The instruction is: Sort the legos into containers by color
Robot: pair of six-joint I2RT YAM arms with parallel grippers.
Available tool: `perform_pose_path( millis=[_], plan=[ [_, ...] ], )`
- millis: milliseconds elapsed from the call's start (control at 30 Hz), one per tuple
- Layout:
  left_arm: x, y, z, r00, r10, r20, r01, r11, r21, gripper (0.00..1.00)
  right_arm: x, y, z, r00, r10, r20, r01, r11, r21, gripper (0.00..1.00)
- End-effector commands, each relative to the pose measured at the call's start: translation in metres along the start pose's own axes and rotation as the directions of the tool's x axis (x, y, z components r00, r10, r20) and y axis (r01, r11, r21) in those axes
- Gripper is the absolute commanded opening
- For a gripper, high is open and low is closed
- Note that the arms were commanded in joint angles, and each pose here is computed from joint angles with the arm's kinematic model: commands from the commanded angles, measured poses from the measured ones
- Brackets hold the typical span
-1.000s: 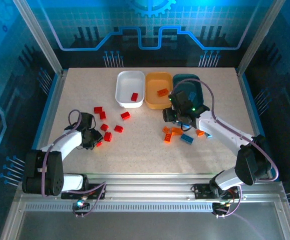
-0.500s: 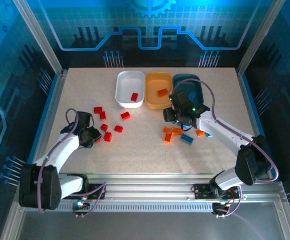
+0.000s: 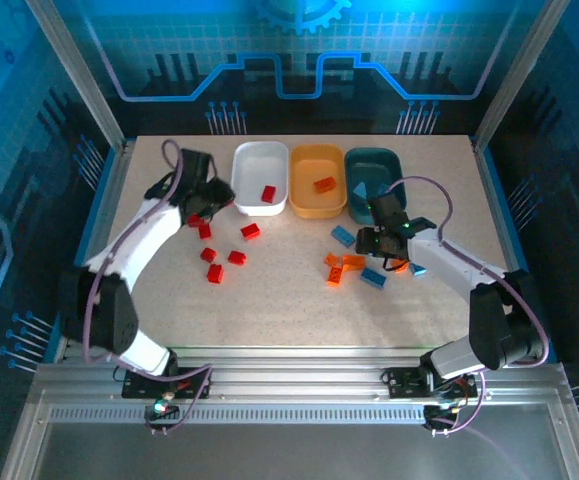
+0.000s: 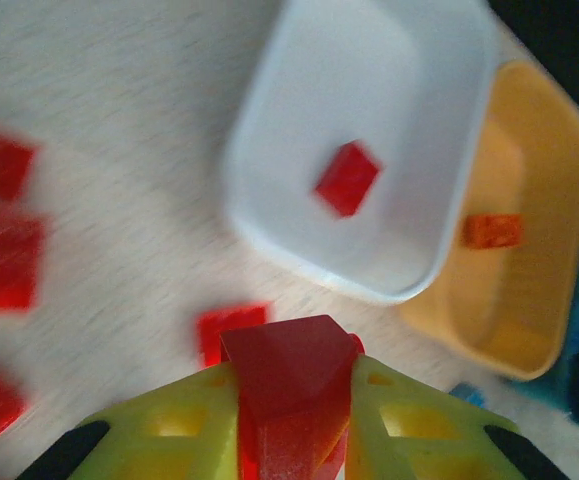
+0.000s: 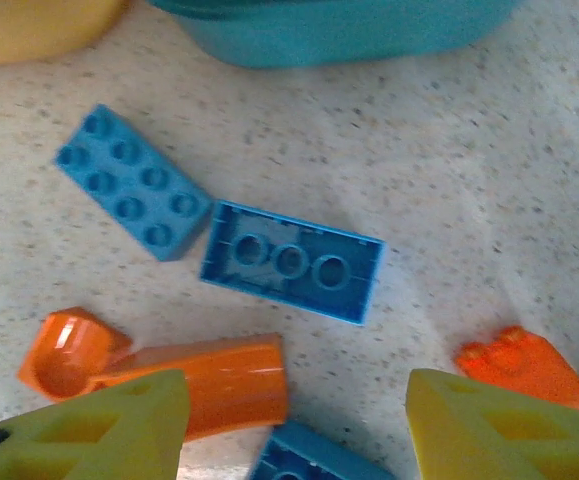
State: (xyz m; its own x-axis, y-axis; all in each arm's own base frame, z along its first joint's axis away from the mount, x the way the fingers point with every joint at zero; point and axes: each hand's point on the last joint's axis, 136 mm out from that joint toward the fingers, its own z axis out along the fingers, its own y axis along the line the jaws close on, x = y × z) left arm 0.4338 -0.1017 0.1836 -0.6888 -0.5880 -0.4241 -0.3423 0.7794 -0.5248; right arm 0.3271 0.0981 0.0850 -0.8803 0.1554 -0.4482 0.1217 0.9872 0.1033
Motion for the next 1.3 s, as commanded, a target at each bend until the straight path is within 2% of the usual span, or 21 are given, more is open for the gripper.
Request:
perform_pose_path(
  millis=[0,167,267,500,600,667,700,833,933,1033,1133,1267],
  plan=[
    [-0.011,-0.035,0.029,0.996,0.073,-0.044,-0.069,0.994,0.084,0.27,0.012,-0.006,-0.004,0.999,0.048,-0.025,-0.049,0.999,-0.022,0.61],
    [-0.020,-0.054,0.083,0.991,0.099,-0.089,-0.089,0.990,0.111,0.27,0.035,0.017,-0.009,0.998,-0.041,-0.052,0.034,0.990,-0.137,0.64],
    [-0.020,-0.067,0.104,0.986,0.118,-0.115,-0.103,0.986,0.131,0.29,0.042,0.027,-0.011,0.993,-0.107,-0.056,0.101,0.989,-0.110,0.65],
    [-0.016,-0.067,0.138,0.978,0.124,-0.167,-0.108,0.989,0.099,0.38,0.047,0.052,-0.017,0.985,-0.164,-0.053,0.156,0.979,-0.132,0.65],
    [-0.014,-0.066,0.139,0.978,0.124,-0.170,-0.108,0.989,0.099,0.48,0.044,0.064,-0.024,0.982,-0.185,-0.038,0.179,0.975,-0.129,0.67],
    [-0.014,-0.066,0.138,0.977,0.123,-0.174,-0.107,0.989,0.098,0.59,0.047,0.068,-0.026,0.982,-0.185,-0.049,0.178,0.977,-0.122,0.68],
    [-0.013,-0.065,0.137,0.976,0.124,-0.178,-0.108,0.990,0.095,0.61,0.050,0.071,-0.025,0.981,-0.184,-0.059,0.176,0.977,-0.119,0.69],
    [-0.015,-0.071,0.116,0.979,0.134,-0.155,-0.115,0.985,0.125,0.62,0.065,0.084,-0.025,0.983,-0.161,-0.091,0.149,0.981,-0.125,0.71],
    [-0.017,-0.077,0.080,0.985,0.139,-0.106,-0.120,0.978,0.171,0.63,0.075,0.088,-0.021,0.985,-0.124,-0.117,0.111,0.987,-0.112,0.72],
    [-0.010,-0.074,0.036,0.990,0.134,-0.047,-0.121,0.968,0.220,0.70,0.085,0.097,-0.012,0.983,-0.099,-0.155,0.080,0.989,-0.121,0.71],
    [0.010,-0.053,0.004,0.993,0.116,-0.016,-0.109,0.966,0.234,0.75,0.089,0.102,-0.001,0.980,-0.090,-0.180,0.072,0.992,-0.104,0.69],
    [0.044,-0.010,-0.021,0.995,0.094,-0.014,-0.090,0.977,0.193,0.85,0.094,0.095,0.015,0.978,-0.049,-0.204,0.044,0.999,-0.033,0.65]
  ],
)
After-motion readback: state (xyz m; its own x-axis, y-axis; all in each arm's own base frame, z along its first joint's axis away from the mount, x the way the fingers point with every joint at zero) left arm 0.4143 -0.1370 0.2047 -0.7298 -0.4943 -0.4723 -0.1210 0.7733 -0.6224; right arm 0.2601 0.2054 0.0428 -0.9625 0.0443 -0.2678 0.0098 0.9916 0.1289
